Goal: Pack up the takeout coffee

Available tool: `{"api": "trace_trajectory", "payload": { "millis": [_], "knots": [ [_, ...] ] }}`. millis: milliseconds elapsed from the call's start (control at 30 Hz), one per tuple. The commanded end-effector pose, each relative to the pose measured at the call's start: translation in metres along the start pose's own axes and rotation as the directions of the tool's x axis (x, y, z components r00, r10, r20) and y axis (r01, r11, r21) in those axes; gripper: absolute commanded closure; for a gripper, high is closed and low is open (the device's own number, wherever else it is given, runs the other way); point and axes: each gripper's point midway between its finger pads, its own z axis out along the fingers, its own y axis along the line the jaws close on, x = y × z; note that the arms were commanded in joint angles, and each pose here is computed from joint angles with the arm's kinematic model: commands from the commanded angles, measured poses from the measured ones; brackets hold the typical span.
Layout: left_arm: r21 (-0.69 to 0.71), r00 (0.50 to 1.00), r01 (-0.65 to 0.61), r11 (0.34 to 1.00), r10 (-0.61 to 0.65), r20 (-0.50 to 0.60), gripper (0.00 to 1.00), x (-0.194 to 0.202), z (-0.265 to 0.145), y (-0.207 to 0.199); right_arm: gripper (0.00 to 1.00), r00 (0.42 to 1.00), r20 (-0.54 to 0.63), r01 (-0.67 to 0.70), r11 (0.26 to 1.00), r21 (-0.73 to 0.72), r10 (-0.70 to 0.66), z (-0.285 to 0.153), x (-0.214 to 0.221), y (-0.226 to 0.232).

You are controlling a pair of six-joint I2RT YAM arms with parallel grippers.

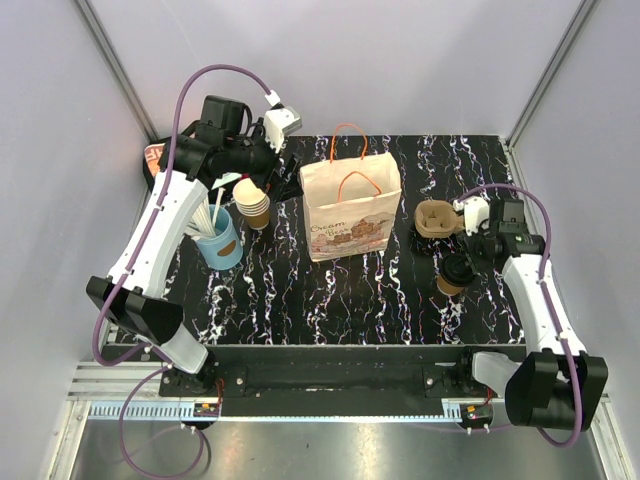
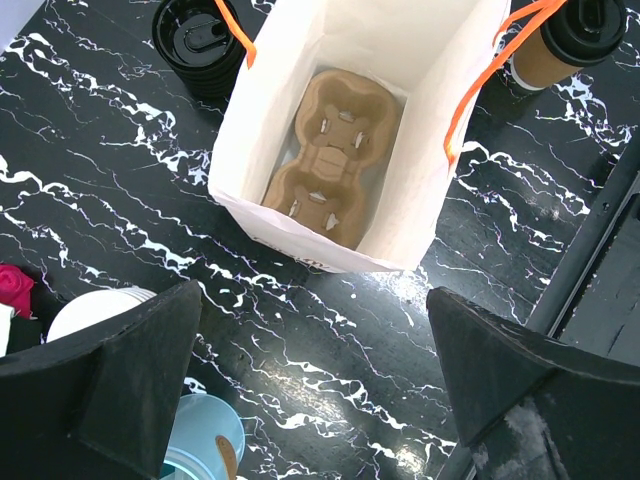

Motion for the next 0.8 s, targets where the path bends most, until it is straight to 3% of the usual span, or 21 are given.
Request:
{"api": "trace_trajectory", "payload": {
  "millis": [0,333,767],
  "knots": [
    [-0.001,0.998,-0.037,0.999,0.037,0.053,0.01,-0.013,-0.008,-0.004,0.59,0.994,0.111,0.002,1.000,-0.010,0.000,0.006,-0.030,-0.009],
    [0.002,0.999,-0.022,1.000,0.022,0.039,0.01,-0.009,-0.004,-0.001,0.65,0.994,0.103,-0.012,0.997,-0.082,0.020,0.018,-0.033,0.000],
    [0.016,0.999,-0.008,1.000,0.007,0.035,0.01,-0.008,0.001,-0.002,0.62,0.988,0.154,0.025,0.992,-0.123,-0.006,-0.001,-0.045,0.006]
  ]
}}
